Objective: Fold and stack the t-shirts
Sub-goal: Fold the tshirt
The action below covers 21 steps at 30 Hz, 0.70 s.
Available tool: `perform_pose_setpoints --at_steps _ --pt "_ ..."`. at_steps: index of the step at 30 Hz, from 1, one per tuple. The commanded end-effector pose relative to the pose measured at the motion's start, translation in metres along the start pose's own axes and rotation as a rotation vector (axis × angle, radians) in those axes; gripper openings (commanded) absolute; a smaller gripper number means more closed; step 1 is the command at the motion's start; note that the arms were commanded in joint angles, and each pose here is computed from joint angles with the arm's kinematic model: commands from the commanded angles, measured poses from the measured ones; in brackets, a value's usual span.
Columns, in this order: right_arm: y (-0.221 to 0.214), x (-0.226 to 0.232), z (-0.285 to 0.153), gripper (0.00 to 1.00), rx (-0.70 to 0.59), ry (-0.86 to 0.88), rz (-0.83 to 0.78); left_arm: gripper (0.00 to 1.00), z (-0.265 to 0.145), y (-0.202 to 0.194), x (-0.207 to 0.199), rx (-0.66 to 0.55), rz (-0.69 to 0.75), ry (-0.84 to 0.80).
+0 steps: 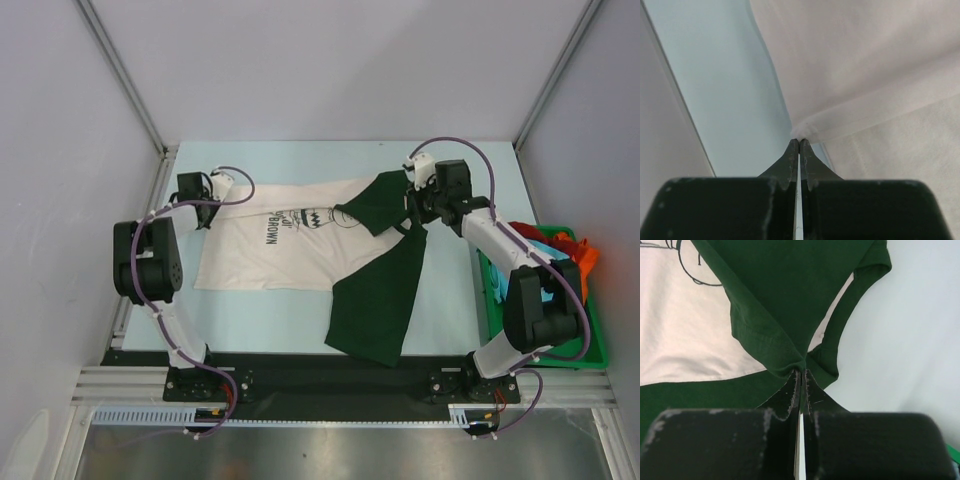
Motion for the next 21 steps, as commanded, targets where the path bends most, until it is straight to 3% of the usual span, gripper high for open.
perform_pose_setpoints --at_steps 1,5,10,15,17,18,21 --pt "-0.003 0.001 -0.002 0.0 -0.014 0.006 -0.004 0.0 0.007 -0.004 0.004 0.052 -0.044 -0.011" --pt "-0.009 0.002 0.01 0.0 0.004 0.018 -0.015 0.02 0.01 0.0 0.006 0.053 -0.072 -0.005" --pt "-0.007 -0.005 0.022 0.0 0.009 0.0 -0.041 0.25 0.005 -0.001 0.01 0.069 -0.065 0.022" --pt "-0.001 -0.012 0.026 0.01 -0.011 -0.023 -0.048 0.31 -0.016 0.008 0.019 0.034 -0.087 0.064" --pt "0.0 -0.014 0.027 0.15 -0.011 -0.027 -0.061 0.35 -0.029 0.014 0.023 0.007 -0.104 0.07" --pt "0.001 -0.015 0.026 0.3 -0.011 -0.035 -0.066 0.36 -0.033 0.016 0.022 0.002 -0.11 0.072" --pt "0.009 -0.018 0.016 0.46 -0.035 -0.067 -0.085 0.39 -0.05 0.023 0.022 -0.027 -0.121 0.078"
Point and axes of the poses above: each gripper's point midway between its finger pads, its own z axis out along the fingers, its own x axis along the line the jaws close on, y = z × x, the point moved 9 cm from there along -z, back along the fingers, and after that the axes turned 7 degrees about z, right-handed, at the moved point
